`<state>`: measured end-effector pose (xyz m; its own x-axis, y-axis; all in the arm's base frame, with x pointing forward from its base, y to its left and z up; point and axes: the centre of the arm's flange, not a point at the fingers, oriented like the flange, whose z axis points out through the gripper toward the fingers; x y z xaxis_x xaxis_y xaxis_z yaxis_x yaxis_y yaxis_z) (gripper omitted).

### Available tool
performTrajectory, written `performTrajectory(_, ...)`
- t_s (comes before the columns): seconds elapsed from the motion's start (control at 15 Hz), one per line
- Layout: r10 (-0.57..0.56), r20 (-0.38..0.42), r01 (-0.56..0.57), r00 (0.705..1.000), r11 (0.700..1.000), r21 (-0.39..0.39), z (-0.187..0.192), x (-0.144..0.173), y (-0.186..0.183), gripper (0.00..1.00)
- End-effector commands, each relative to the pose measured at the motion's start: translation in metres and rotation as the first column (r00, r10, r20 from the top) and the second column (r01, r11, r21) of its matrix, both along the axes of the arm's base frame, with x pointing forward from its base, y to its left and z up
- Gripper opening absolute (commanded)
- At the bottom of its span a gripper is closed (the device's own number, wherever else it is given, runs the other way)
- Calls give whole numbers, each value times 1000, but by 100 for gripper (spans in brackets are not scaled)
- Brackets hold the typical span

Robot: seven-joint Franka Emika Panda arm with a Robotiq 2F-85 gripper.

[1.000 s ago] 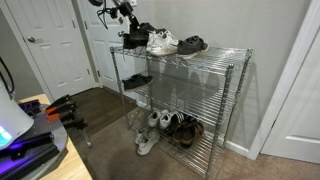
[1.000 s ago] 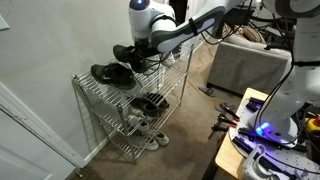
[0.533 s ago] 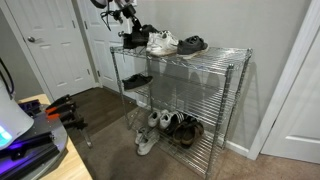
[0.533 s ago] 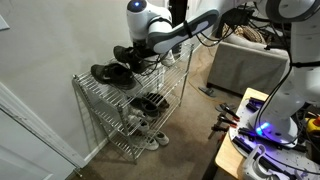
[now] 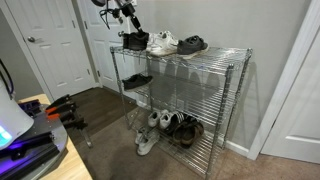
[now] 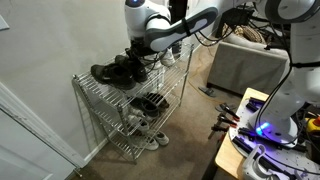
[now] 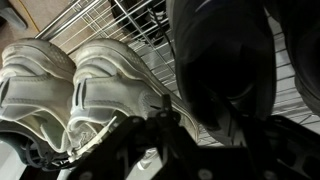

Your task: Remove the black shoes from the second rack and put it on the top rack next to its matching shoe

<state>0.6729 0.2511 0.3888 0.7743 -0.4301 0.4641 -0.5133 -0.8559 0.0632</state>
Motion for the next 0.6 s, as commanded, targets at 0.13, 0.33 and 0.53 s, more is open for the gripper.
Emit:
performTrajectory(0.13,52,21,-53,998,998,46,57,-31,19,92)
performTrajectory(0.33,60,62,-63,996,997,49,86,-44,29,100)
performTrajectory(0.53,54,93,-59,994,997,48,88,-31,39,100)
